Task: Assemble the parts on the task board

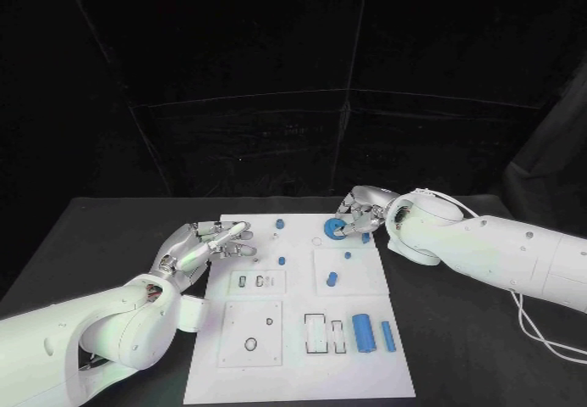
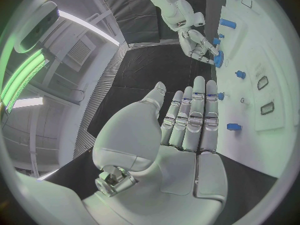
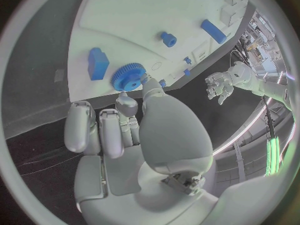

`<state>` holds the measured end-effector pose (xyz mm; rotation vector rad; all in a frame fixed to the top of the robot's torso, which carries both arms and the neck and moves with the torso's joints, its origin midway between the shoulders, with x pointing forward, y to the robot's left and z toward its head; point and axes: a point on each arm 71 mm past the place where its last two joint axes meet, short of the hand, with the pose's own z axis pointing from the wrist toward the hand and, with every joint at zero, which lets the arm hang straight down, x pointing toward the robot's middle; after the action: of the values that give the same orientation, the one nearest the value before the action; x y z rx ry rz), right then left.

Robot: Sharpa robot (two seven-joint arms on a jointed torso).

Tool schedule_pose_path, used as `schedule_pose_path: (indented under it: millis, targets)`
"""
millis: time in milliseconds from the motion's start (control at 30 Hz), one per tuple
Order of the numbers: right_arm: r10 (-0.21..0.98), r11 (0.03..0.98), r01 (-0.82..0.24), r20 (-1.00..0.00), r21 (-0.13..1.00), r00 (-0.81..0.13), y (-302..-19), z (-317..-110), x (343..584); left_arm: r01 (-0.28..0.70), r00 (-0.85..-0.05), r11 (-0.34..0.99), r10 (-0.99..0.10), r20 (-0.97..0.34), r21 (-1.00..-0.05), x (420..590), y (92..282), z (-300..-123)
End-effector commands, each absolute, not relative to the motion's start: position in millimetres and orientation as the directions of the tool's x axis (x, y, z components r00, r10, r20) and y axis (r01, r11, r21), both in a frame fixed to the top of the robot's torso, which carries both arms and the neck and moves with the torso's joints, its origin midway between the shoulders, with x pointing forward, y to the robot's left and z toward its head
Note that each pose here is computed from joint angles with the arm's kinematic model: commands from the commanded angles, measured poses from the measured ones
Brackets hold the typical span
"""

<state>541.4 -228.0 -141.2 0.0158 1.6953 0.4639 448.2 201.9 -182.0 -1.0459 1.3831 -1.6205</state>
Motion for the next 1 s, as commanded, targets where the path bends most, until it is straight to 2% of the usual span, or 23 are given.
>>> schedule_pose_path:
  millis: [33, 500, 1000]
  targets:
    - [0.225, 0.928, -0.258, -0.956, 0.269, -0.187, -227, -141, 542, 0.033, -0.402, -0.141, -0.908, 0.116, -0.989, 447.9, 200.3, -181.1]
    - [0.173, 0.931, -0.293, -0.97, 0.217, -0.171, -219, -141, 541, 0.031, -0.403, -0.141, -0.908, 0.117, -0.99, 448.3, 201.0, -181.6]
    - [0.152, 0.917, -0.378, -0.988, 0.13, 0.028, -200, -126, 534, 0.029, -0.404, -0.141, -0.907, 0.117, -0.99, 448.0, 201.3, -181.7]
